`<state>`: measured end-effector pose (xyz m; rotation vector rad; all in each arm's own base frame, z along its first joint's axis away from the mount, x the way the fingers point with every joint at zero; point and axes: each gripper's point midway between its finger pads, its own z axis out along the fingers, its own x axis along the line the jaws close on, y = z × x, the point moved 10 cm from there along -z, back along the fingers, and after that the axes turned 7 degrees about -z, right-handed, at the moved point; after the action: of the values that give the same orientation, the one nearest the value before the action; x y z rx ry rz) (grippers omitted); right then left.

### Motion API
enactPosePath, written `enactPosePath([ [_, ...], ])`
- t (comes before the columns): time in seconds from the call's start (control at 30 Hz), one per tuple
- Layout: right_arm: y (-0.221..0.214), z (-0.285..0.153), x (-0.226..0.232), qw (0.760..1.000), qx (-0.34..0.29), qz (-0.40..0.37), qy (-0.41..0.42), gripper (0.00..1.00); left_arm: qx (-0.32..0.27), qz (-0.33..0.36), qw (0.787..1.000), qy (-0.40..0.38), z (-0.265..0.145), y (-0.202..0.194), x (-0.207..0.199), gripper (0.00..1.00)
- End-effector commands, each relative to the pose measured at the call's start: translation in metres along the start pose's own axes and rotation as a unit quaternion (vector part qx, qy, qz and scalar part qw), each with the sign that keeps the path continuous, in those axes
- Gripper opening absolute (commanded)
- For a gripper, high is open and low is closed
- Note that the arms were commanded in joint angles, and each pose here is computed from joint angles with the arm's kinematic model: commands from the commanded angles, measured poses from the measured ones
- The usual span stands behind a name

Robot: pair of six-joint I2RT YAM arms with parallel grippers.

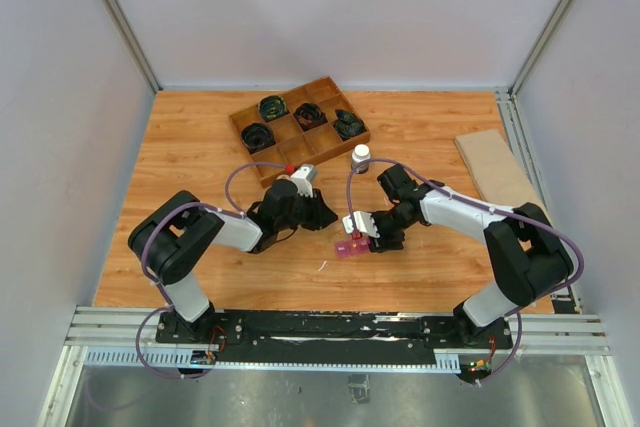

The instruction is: Sort the pills into containers

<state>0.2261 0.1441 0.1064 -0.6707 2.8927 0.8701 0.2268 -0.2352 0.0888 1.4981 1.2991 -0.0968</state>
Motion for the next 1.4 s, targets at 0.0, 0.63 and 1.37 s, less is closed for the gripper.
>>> enactPosePath([
  [0.0,0.002,0.002,0.000,1.000,0.004,-0.003,0.003,0.52,-0.012,0.000,0.999,-0.032,0.012,0.006,-0.011,0.21],
  [0.63,0.004,0.001,-0.001,1.000,0.003,0.005,0.000,0.41,0.034,0.012,0.993,-0.111,0.006,-0.013,-0.042,0.17],
  [1.37,0.004,0.002,-0.003,1.000,0.005,0.014,-0.002,0.39,0.095,-0.043,0.993,-0.051,0.001,-0.052,-0.036,0.04],
])
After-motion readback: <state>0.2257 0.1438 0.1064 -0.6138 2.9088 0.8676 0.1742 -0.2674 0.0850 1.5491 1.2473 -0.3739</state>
